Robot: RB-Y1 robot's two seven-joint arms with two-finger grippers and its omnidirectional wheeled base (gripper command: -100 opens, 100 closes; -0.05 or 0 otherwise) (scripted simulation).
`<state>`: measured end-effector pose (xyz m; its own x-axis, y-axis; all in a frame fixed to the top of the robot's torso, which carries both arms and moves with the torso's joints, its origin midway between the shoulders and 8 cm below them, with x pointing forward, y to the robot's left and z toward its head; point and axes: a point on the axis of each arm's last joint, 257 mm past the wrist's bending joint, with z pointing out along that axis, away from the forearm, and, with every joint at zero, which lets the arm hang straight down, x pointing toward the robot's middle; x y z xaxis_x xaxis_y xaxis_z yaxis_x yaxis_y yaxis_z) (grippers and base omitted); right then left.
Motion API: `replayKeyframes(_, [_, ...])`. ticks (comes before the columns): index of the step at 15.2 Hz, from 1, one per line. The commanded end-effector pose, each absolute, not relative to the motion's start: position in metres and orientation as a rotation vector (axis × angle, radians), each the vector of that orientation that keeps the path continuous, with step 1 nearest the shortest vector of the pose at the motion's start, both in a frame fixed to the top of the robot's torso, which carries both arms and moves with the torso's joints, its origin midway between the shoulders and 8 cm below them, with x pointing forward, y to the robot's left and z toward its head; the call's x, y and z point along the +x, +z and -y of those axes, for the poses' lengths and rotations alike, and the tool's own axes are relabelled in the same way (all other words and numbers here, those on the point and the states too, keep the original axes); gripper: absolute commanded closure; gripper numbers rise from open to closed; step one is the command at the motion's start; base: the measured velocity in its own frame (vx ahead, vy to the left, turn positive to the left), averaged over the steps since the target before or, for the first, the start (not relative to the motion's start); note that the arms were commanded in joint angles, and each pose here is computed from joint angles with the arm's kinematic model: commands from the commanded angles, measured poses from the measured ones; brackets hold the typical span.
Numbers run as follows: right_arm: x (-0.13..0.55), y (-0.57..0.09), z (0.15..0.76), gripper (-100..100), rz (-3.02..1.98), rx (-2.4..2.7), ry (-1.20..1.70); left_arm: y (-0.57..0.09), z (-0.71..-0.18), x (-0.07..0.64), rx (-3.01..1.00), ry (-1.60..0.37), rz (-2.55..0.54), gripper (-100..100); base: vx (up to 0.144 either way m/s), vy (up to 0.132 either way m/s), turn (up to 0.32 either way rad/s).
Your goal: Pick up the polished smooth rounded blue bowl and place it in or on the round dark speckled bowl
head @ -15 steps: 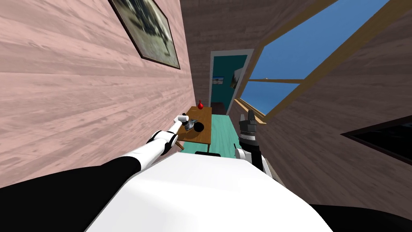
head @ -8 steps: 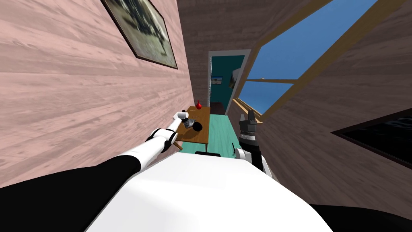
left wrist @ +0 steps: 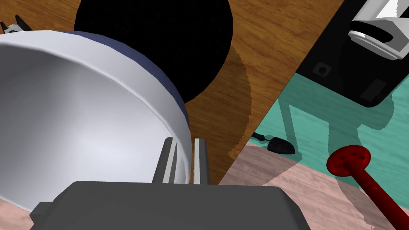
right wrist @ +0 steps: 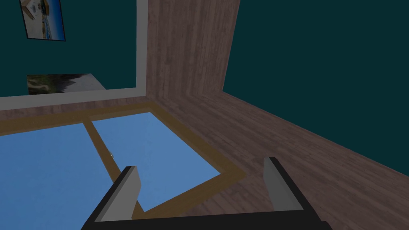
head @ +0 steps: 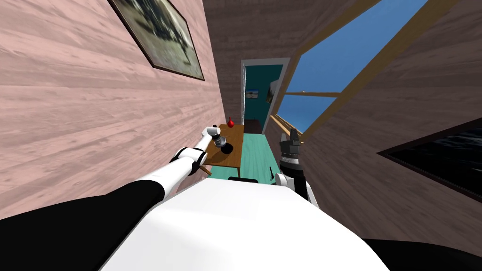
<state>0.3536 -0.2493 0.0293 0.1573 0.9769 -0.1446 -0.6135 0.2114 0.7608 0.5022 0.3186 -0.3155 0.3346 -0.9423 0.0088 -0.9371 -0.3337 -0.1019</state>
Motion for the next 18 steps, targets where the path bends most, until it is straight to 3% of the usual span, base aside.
replayKeyframes(1, [0.354, 0.029, 0.249, 0, -0.721, 0.622, 1.249, -0.315, -0.319, 0.502, -2.501, -0.101, -1.765, -100, 0.0, -0.015, 0.0])
replayKeyframes(18, [0.354, 0.029, 0.249, 0, -0.721, 0.622, 1.248, -0.262, -0.316, 0.51, -2.501, -0.108, -1.765, -100, -0.008, 0.005, 0.005])
